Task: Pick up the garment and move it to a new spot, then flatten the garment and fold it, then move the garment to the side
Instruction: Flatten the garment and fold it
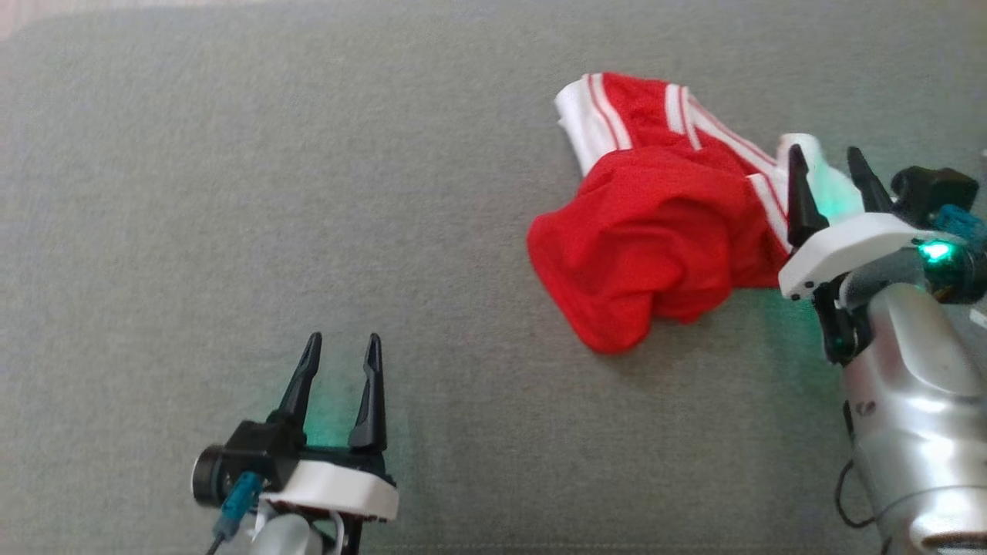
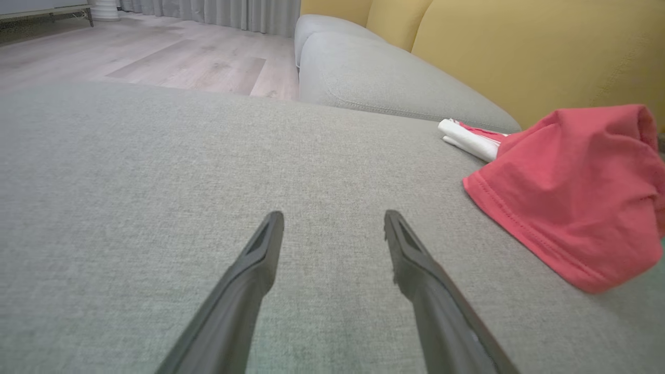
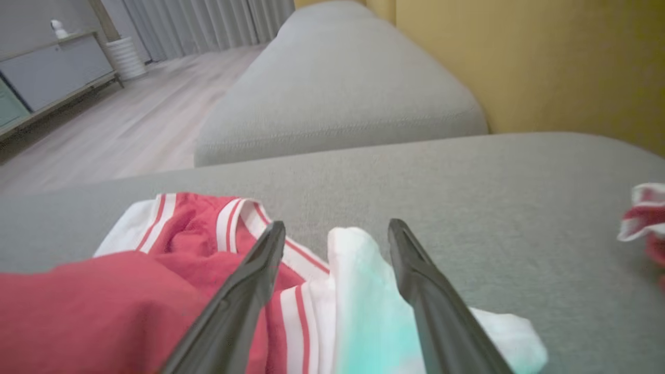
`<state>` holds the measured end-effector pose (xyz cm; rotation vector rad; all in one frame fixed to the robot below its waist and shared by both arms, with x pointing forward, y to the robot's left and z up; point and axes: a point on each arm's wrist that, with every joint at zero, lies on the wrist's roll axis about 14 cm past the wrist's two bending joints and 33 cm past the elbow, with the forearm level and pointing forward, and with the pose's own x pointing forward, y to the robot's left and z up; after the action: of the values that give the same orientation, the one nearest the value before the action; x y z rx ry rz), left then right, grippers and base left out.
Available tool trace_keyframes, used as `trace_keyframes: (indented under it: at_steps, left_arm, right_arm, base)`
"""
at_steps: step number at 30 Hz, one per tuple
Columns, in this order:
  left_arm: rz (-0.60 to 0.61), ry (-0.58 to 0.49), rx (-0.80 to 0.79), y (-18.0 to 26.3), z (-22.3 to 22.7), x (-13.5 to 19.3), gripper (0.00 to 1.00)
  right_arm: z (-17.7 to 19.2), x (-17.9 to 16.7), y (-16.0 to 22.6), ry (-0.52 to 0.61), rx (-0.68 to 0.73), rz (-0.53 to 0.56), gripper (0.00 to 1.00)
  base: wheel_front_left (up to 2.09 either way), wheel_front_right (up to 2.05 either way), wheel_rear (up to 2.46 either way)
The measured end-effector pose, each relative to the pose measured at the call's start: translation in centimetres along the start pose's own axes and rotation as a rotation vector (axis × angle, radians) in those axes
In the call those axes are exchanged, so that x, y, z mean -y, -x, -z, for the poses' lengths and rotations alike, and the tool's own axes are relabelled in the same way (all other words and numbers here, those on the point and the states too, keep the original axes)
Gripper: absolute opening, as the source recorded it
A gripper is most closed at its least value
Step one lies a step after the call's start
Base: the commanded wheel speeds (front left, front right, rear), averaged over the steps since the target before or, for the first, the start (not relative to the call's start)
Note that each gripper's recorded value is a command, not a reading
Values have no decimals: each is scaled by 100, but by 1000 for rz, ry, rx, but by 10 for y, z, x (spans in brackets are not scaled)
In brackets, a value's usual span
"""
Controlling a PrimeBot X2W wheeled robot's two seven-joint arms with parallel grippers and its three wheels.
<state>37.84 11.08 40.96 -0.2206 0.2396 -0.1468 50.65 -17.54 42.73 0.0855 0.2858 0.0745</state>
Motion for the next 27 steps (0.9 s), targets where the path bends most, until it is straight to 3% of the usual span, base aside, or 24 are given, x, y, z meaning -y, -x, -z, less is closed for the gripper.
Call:
trace_keyframes:
  at_steps: [12,13,15,16,23,27]
  left_arm:
    - [-68,16,-31,2,10,-18,100]
    - [-67,16,-32,2,11,-18,100]
    - [-63,17,-32,1,11,-17,100]
    - [-61,16,-30,0,10,-16,100]
    - [-49,17,1,-4,-1,-13,100]
    - [-41,18,16,1,-6,-11,100]
  right_arm:
    - [41,-2,-17,-50,-120,21,100]
    - [41,-1,-17,-47,-120,23,96]
    - [40,0,-18,-46,-120,28,36]
    - [38,1,-20,-45,-111,29,0]
    - [-12,-13,-32,-1,43,-15,0]
    - [-107,-59,-36,57,303,-141,0]
  base:
    - [0,0,0]
    - [0,0,0]
    - [0,0,0]
    - [0,0,0]
    - [0,0,0]
    - [0,0,0]
